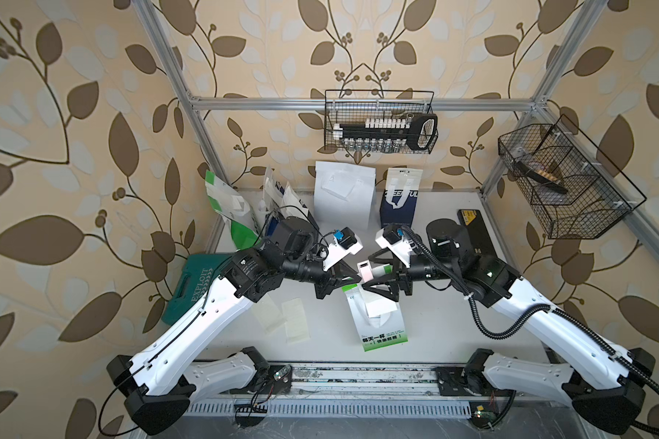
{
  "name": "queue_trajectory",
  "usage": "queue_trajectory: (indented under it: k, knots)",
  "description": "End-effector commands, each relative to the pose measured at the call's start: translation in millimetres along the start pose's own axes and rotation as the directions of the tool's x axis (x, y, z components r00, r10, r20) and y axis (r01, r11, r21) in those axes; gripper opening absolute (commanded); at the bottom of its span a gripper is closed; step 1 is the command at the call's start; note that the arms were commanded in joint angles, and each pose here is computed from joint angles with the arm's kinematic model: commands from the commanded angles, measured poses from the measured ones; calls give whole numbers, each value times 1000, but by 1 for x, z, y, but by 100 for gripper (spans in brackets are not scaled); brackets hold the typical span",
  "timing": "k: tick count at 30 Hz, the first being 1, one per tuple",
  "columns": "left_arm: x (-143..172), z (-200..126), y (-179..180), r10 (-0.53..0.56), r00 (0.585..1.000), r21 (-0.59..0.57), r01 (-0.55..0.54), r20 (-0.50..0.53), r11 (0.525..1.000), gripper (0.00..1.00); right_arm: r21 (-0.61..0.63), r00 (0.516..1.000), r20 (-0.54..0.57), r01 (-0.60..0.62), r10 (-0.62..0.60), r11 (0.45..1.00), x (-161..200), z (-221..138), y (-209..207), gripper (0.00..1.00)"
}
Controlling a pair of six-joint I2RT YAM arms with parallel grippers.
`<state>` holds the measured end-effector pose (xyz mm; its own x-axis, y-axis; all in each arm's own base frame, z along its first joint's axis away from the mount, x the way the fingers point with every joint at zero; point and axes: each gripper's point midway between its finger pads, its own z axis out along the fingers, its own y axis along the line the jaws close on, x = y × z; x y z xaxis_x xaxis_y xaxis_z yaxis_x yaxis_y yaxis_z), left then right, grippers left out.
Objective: Staple the receipts to the bags
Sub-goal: Staple the receipt to the takeout bag, then pick up the stapler from the takeout bag.
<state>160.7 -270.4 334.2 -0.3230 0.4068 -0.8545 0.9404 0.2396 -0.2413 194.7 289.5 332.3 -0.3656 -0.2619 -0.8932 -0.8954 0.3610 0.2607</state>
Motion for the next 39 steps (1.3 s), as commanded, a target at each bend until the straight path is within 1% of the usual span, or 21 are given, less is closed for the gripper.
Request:
queue_trajectory:
  k: [1, 3, 5, 6, 8, 12, 14, 17, 20, 23, 27, 29, 32, 35, 36, 37, 39]
  knots:
    - [-10, -3, 3, 5, 999, -50, -2, 51, 999, 0, 195, 986, 164, -36, 4, 980, -31, -28, -22, 93]
    - [-11, -3, 15, -14, 998, -114, 21, 65, 993, 0, 246, 975, 220, -65, 9, 967, -41, -40, -24, 93]
    - [-11, -3, 33, -59, 996, -208, 72, 69, 976, 0, 290, 964, 265, -86, 6, 953, -49, -48, -25, 92]
    - [-8, -1, 38, -70, 996, -227, 81, 54, 970, 0, 313, 961, 277, -88, -2, 946, -51, -49, -25, 89]
    - [-7, 2, 45, -93, 995, -256, 102, 46, 961, 0, 381, 962, 272, -101, -7, 919, -51, -47, -27, 80]
    - [-9, 2, 49, -105, 992, -276, 122, 76, 953, 0, 463, 976, 212, -59, -46, 885, -41, -27, -24, 65]
    - [-11, 2, 48, -108, 990, -269, 128, 88, 955, 0, 486, 979, 193, -37, -65, 873, -35, -16, -23, 61]
    - [-13, 2, 45, -110, 990, -257, 131, 93, 958, 0, 457, 974, 212, -32, -73, 889, -36, -4, -16, 58]
    - [-12, 3, 43, -110, 990, -254, 130, 90, 958, 0, 454, 976, 208, -33, -70, 890, -36, 5, -16, 50]
    - [-11, 5, 42, -118, 990, -246, 135, 83, 960, 0, 456, 977, 200, -30, -69, 889, -36, 13, -16, 46]
    - [-12, 3, 40, -113, 990, -252, 131, 86, 959, 0, 471, 987, 150, -18, -60, 882, -28, 26, -19, 45]
    - [-13, 1, 40, -112, 990, -258, 132, 90, 957, 0, 481, 989, 136, -16, -57, 876, -25, 30, -21, 41]
    - [-13, 0, 40, -116, 990, -260, 134, 84, 956, 0, 544, 986, 154, -36, -58, 838, -27, 26, -31, 25]
    - [-11, 0, 39, -127, 989, -256, 143, 78, 956, 0, 635, 981, 185, -67, -67, 769, -33, 14, -46, 13]
    - [-10, 0, 39, -135, 988, -256, 149, 74, 955, 0, 672, 978, 194, -80, -71, 736, -35, 9, -53, 8]
    - [-9, 1, 40, -140, 988, -259, 153, 70, 954, 0, 703, 976, 204, -94, -73, 705, -38, 5, -58, 5]
    - [-6, 3, 41, -149, 987, -261, 160, 61, 952, 0, 749, 974, 213, -111, -79, 653, -43, -1, -66, 2]
